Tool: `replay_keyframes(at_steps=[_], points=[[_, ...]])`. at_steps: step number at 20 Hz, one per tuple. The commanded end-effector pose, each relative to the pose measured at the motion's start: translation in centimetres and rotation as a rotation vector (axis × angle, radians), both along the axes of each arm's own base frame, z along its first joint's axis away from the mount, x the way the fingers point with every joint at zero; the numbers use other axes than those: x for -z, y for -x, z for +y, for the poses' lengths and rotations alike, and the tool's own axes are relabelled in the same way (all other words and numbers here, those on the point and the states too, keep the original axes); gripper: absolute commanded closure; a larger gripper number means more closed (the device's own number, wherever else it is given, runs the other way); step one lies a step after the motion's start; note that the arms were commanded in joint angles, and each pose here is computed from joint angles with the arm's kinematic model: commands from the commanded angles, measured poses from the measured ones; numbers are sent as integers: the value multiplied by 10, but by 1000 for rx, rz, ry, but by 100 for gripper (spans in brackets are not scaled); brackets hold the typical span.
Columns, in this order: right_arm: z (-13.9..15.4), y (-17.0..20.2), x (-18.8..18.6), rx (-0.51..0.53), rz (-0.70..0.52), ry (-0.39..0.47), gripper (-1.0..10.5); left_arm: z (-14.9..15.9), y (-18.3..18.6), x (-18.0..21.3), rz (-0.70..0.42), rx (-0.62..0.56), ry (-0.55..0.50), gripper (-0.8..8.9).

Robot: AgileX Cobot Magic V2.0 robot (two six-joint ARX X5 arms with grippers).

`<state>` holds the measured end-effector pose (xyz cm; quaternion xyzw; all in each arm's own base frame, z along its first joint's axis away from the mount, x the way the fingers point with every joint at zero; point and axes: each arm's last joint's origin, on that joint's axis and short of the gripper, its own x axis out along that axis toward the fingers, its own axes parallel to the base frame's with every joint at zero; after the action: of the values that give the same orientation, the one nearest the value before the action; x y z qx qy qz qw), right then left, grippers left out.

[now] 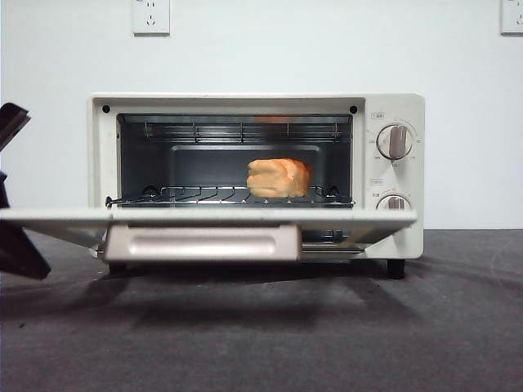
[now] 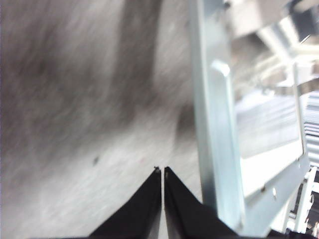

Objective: The left arm flap open the oven, the right arm pick bread and place it into oven, the left arm flap close the oven

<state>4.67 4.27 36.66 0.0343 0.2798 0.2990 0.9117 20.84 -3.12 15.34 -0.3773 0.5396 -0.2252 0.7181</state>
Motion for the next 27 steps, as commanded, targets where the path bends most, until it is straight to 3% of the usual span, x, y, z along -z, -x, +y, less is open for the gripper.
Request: replay_keyframes(at_steps=[1,8,19,27], points=[[0,1,-6,2,-14,-35,510,-3,-14,-20,-83,21,49,799],[1,0,-9,1,-39,-60,510,-4,-35,-55,-211,9,54,799],[2,-2,-14,7,-80,-94,509,-4,-60,-92,-486,-143,99,798],[2,-2,-14,5,-84,-91,510,-4,-61,-102,-514,-155,179,798]])
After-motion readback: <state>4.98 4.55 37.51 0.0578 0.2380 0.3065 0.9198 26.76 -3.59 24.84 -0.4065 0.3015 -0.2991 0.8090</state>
